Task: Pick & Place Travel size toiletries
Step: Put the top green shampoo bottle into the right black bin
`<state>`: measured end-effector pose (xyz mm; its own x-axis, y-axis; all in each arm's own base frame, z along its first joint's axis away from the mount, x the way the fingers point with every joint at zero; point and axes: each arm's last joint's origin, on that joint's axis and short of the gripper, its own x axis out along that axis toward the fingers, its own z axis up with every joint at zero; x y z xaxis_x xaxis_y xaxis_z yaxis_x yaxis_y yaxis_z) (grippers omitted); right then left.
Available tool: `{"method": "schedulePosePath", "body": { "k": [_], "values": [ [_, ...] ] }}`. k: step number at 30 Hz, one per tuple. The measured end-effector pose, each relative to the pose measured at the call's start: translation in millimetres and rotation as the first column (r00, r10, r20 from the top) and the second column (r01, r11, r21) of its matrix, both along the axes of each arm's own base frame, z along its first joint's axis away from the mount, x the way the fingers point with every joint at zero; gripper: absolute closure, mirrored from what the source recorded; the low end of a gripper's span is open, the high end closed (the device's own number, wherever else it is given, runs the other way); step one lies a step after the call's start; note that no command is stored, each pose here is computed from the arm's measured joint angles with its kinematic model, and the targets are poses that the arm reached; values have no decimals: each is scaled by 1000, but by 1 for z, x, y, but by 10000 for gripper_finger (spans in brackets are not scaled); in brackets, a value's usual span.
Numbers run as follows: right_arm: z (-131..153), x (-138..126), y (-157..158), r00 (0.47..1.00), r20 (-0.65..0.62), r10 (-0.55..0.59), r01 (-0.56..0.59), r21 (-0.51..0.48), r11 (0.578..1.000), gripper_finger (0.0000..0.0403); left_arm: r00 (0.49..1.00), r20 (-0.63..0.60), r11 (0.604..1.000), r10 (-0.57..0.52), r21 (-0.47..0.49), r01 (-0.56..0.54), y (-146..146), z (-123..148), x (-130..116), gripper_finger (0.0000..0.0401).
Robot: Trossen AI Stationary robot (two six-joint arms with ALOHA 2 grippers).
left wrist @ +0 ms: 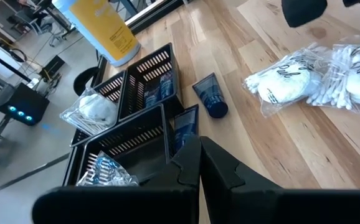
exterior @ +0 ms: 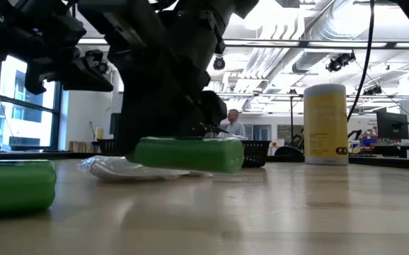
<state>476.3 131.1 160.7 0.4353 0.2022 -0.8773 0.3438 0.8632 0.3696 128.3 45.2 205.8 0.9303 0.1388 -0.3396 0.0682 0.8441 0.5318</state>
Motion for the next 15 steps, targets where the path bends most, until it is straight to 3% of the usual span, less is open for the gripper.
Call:
{"method": "schedulePosePath", "body": {
  "k": [10, 15],
  "values": [
    [18, -5, -4, 1000, 11, 15, -15, -17, 1000, 307, 1000, -8, 1000, 0, -3, 0, 0, -1, 0, 400],
    [31, -7, -15, 999, 37, 4, 0, -97, 995, 308, 1000, -6, 1000, 1, -5, -1, 0, -1, 0, 400]
  ]
}}
